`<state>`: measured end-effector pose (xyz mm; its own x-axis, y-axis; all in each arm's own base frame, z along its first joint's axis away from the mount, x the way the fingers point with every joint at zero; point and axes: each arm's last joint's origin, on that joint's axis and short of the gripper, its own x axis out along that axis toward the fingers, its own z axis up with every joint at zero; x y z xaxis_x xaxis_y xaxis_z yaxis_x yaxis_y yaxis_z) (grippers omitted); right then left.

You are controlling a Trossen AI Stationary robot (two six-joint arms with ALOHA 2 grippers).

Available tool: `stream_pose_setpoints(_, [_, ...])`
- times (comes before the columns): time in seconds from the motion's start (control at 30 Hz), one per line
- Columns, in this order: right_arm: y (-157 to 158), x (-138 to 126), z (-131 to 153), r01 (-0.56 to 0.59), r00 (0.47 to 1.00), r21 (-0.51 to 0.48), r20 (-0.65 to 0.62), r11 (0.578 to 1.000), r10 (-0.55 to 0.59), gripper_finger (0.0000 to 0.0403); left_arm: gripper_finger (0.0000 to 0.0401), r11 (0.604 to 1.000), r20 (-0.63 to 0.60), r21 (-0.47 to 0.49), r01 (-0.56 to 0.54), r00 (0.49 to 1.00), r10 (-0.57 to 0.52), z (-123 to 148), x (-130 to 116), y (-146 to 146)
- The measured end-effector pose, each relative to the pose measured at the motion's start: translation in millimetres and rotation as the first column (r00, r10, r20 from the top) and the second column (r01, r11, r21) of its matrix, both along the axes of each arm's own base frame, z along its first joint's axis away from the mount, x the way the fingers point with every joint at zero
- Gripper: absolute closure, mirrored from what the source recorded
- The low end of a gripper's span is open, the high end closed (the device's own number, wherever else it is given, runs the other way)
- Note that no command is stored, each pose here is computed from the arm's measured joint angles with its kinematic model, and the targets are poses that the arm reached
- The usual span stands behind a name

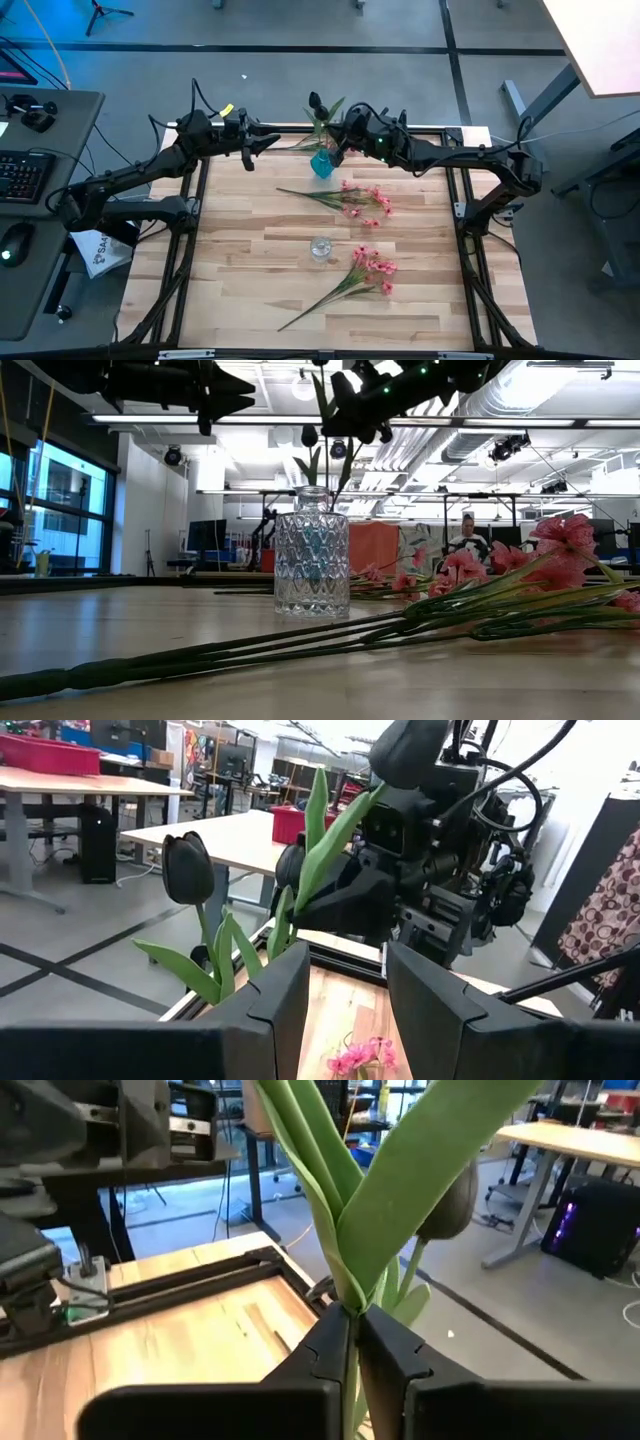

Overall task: Sort flowers into vase by color
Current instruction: Put the black flower into the blue vase

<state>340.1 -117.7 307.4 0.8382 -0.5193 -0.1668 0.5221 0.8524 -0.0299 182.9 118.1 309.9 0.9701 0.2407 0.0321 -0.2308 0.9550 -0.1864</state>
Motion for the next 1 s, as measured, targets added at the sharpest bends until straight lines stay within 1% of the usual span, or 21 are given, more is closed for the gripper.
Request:
stream_pose_setpoints(0.07, [-0.4,-0.2,-0.3,0.01,1.0,0.029,0.014,1.0,-0.011,0.0373,0.0277,1.0,-0.001,0.002,0.0,1.0,0.0,0.0,0.0,0.0])
stream_pose_setpoints(0.17, [-0.4,-0.4,-1.7,-0.002,1.0,0.058,0.015,0.998,0.001,0.0331,0.0277,1.0,-0.005,0.018,-0.001,1.0,0.001,-0.1,0.0,0.0])
stream_pose_setpoints(0.23, [0.1,-0.3,-2.6,-0.012,1.0,0.082,0.018,0.997,0.011,0.0293,0.0277,1.0,-0.008,0.025,-0.001,1.0,0.002,-0.2,-0.1,0.2])
stream_pose_setpoints(0.37, [1.5,-3.9,-3.8,0.0,1.0,0.152,0.006,0.988,-0.001,0.0206,0.0277,1.0,-0.03,-0.004,0.001,1.0,-0.001,-0.7,-5.5,0.1])
stream_pose_setpoints(0.47, [4.4,-10.8,0.4,-0.007,1.0,0.168,-0.02,0.986,0.011,0.0144,0.0277,1.0,-0.055,0.006,0.002,0.998,-0.001,-0.2,-13.3,0.3])
stream_pose_setpoints(0.57, [7.5,-18.3,10.7,-0.026,1.0,0.192,0.014,0.981,0.024,0.0098,0.0277,1.0,-0.044,0.02,-0.024,0.999,0.025,3.0,-19.6,2.4])
stream_pose_setpoints(0.67, [11.3,-25.8,21.0,-0.074,0.997,0.204,0.045,0.976,0.067,0.0072,0.0277,0.998,-0.037,0.027,-0.049,0.998,0.05,4.8,-24.3,4.9])
stream_pose_setpoints(0.73, [13.5,-30.9,27.3,-0.091,0.995,0.202,0.058,0.975,0.081,0.0064,0.0277,0.998,-0.035,0.029,-0.06,0.998,0.061,5.4,-26.1,6.4])
stream_pose_setpoints(0.93, [19.7,-46.6,50.6,-0.142,0.982,0.169,0.145,0.975,0.118,0.0062,0.0277,0.997,-0.052,0.018,-0.072,0.996,0.073,3.3,-28.6,9.4])
stream_pose_setpoints(1.0, [21.0,-50.5,56.4,-0.145,0.978,0.156,0.169,0.977,0.119,0.0061,0.0277,0.997,-0.063,0.029,-0.074,0.995,0.075,2.4,-28.9,9.8])
